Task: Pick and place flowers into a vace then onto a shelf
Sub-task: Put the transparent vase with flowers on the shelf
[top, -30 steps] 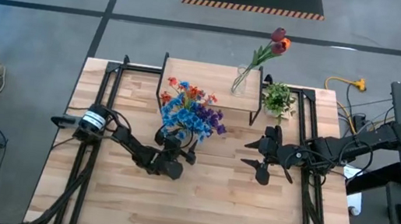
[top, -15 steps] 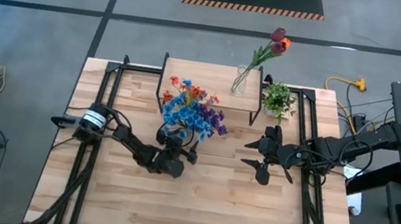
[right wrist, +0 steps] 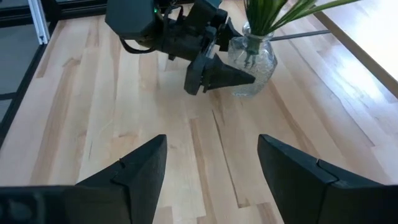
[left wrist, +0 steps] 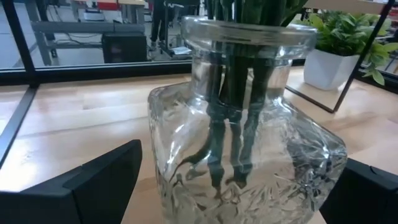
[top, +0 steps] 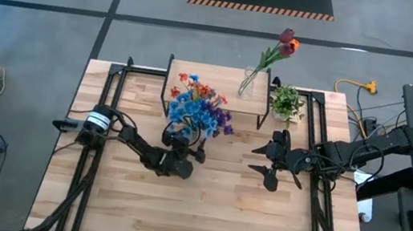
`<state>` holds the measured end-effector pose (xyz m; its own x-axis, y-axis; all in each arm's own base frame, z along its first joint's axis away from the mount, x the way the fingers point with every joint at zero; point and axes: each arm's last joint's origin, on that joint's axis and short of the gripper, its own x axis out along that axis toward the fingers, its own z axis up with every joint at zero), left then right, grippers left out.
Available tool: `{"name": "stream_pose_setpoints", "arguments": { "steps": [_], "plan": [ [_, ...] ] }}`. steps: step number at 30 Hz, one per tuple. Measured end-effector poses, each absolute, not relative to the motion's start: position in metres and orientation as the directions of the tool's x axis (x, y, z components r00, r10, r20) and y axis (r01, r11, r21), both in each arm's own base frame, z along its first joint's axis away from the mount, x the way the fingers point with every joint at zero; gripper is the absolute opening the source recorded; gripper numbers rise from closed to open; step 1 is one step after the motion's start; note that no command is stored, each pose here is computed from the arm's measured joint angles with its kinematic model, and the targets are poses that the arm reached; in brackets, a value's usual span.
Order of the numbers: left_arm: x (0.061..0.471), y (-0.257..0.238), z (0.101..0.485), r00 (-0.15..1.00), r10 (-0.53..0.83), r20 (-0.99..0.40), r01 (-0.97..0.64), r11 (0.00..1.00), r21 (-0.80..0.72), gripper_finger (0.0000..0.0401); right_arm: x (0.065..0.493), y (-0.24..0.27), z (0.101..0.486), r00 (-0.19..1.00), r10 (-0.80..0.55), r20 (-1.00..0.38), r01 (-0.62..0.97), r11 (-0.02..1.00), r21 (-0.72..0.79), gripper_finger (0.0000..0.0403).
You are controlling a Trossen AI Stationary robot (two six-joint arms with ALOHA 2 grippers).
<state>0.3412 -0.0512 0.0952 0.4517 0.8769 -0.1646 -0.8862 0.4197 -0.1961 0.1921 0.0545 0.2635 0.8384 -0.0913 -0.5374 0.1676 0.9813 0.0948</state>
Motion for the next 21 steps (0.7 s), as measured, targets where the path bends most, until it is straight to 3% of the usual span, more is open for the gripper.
{"name": "stream_pose_setpoints", "arguments": {
  "steps": [16,21],
  "plan": [
    [0.3386,-0.0506,0.0913,0.45,0.874,-0.184,-0.892,0.429,-0.143,0.0398,0.1921,0.0545,0.2635,0.838,-0.091,-0.537,0.168,0.981,0.095,0.0242],
    [0.3386,-0.0509,0.0913,0.452,0.872,-0.186,-0.891,0.431,-0.144,0.0362,0.1921,0.0545,0.2635,0.838,-0.091,-0.537,0.168,0.981,0.095,0.0242]
  ]
}}
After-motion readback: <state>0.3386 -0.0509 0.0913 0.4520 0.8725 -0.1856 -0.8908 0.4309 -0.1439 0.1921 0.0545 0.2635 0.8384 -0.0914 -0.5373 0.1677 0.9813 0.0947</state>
